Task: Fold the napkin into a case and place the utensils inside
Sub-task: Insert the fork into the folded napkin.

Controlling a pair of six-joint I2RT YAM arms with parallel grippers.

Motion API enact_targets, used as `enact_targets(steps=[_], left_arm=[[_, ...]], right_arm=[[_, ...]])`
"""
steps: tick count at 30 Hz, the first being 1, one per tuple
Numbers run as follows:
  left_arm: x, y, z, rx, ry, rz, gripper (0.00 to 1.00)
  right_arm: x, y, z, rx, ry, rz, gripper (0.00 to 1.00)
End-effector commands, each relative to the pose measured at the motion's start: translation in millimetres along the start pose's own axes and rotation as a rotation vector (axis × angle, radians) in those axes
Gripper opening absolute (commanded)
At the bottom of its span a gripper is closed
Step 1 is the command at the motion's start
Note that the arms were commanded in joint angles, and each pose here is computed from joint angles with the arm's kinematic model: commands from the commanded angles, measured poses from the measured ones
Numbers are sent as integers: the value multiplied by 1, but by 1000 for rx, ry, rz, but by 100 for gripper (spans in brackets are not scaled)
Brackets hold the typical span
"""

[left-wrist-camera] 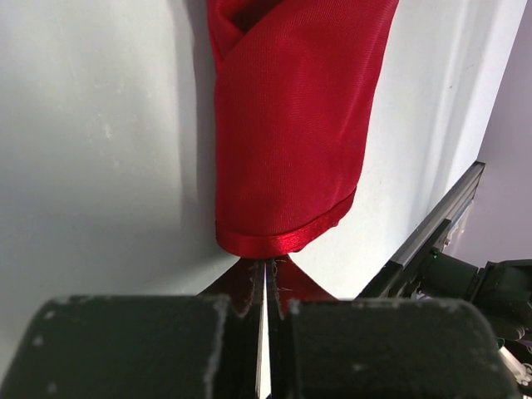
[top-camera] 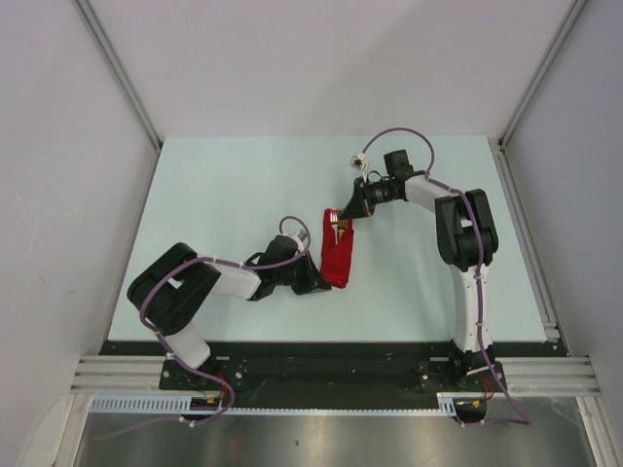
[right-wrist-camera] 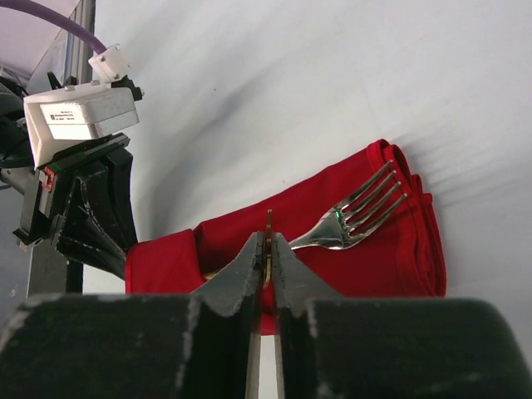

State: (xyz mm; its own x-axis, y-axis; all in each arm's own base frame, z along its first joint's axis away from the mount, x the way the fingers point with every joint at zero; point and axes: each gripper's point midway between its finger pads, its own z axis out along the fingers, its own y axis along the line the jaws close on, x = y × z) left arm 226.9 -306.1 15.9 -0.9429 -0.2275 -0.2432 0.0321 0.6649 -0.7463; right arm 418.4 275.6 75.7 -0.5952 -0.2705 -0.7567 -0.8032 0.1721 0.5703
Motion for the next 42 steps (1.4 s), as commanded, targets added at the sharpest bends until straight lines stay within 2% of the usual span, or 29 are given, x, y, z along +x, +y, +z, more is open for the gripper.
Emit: enact_targets(steps=[1, 3, 6, 7, 11, 15, 21, 25, 30, 32, 38, 42], left_arm=[[-6, -15, -6, 44, -38, 30, 0], [-6, -17, -8, 46, -41, 32, 2], [-8, -21, -14, 50, -55, 42, 13], [-7, -21, -17, 48, -54, 48, 21], [-11, -28, -33, 50, -85, 90, 37], [-21, -42, -59, 38, -133, 167, 47], [-49, -60, -82, -7, -226, 254, 53], [-70, -61, -76, 8, -225, 223, 53], [-96, -70, -67, 46, -214, 230, 51], [-99, -73, -68, 47, -220, 239, 50], [-91, -69, -75, 49, -213, 238, 49], [-86, -70, -86, 53, -231, 237, 49]], right_arm=[[2, 6, 14, -6, 29, 4, 15], [2, 7, 15, -2, 32, 5, 16], [2, 0, 13, 38, 26, 25, 29], [1, -2, 11, 54, 20, 28, 34], [-16, -11, 1, 114, -25, 18, 43], [-33, -16, -10, 173, -65, 31, 45], [-46, -26, -30, 275, -100, 54, 52], [-50, -32, -41, 360, -127, 102, 53], [-33, -36, -40, 418, -167, 228, 52], [-26, -38, -40, 443, -183, 291, 51], [-6, -45, -28, 433, -180, 340, 49], [0, -50, -22, 436, -183, 359, 43]])
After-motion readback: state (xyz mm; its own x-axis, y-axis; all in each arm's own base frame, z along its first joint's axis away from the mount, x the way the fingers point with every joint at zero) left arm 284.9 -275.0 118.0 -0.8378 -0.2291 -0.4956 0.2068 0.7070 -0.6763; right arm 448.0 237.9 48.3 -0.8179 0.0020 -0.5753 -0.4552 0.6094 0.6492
